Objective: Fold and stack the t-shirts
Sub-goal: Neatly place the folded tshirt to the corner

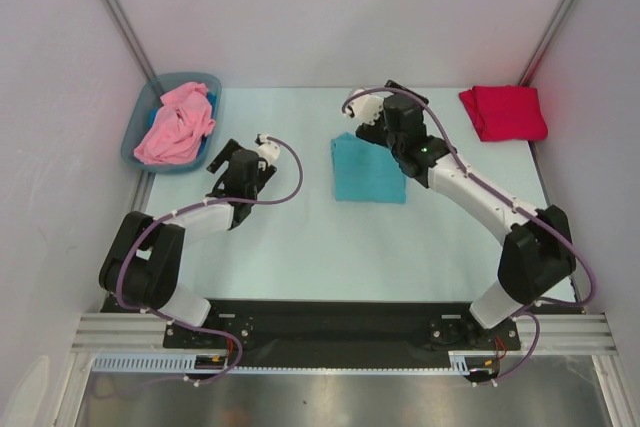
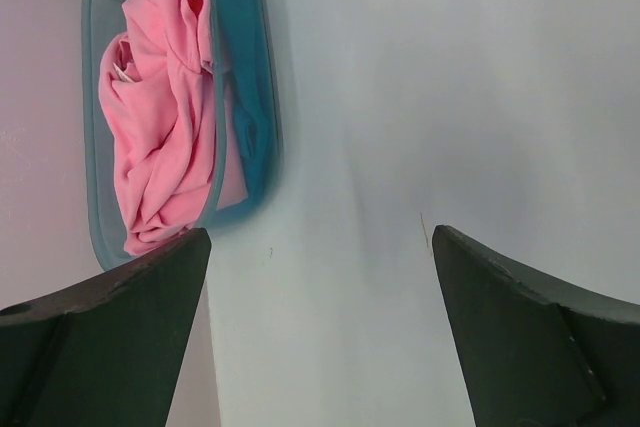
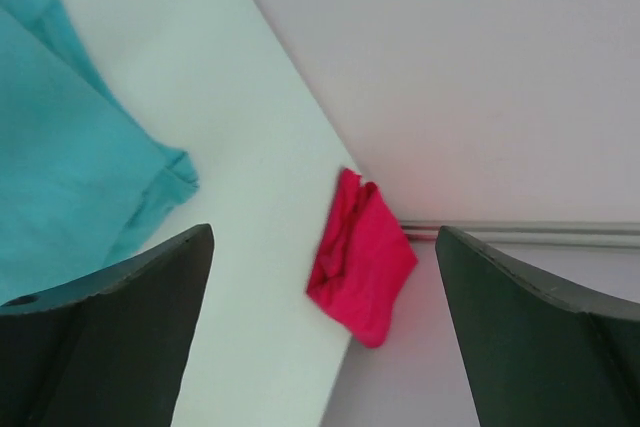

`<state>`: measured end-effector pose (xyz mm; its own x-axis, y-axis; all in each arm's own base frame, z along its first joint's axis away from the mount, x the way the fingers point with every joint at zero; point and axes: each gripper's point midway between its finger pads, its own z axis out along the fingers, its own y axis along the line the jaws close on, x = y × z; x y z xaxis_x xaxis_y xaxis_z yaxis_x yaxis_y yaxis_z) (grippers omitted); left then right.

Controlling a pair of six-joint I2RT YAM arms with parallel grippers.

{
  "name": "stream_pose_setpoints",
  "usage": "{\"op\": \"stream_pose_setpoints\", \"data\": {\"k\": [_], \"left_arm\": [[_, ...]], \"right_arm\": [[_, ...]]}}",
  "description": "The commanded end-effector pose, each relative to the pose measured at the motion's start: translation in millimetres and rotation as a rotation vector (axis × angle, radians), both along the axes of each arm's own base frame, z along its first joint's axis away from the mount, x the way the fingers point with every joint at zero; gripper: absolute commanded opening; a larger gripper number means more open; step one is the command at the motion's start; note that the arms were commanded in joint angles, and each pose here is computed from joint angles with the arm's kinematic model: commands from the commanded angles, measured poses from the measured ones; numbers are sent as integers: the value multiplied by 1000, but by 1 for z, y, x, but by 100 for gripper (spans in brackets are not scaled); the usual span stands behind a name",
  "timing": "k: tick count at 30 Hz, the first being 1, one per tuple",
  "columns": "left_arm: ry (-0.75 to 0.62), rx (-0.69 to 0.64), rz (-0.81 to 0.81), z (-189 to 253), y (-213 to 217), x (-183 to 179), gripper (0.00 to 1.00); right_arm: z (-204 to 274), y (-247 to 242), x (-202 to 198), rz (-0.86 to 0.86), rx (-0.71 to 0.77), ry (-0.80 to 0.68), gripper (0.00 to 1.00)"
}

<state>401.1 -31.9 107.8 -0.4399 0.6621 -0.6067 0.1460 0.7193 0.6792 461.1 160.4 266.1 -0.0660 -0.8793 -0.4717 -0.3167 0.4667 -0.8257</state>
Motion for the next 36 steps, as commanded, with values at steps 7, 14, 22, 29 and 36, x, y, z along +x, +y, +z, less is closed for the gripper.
{"op": "stream_pose_setpoints", "data": {"k": [7,14,22,29,36], "left_arm": [[-56,-34,11,19,0,4,100],[-72,-26,21,24,4,2,100],[-72,-26,26,24,5,2,100],[-70,-26,26,24,5,2,100],[-71,-26,23,24,4,1,100]], "right_arm": [[-47,22,-86,128,282,419,89],[-113,21,-141,231,-28,362,95],[-142,27,-172,332,-269,301,95],[-169,34,-174,381,-389,268,95],[-194,46,-177,428,-385,334,95]]}}
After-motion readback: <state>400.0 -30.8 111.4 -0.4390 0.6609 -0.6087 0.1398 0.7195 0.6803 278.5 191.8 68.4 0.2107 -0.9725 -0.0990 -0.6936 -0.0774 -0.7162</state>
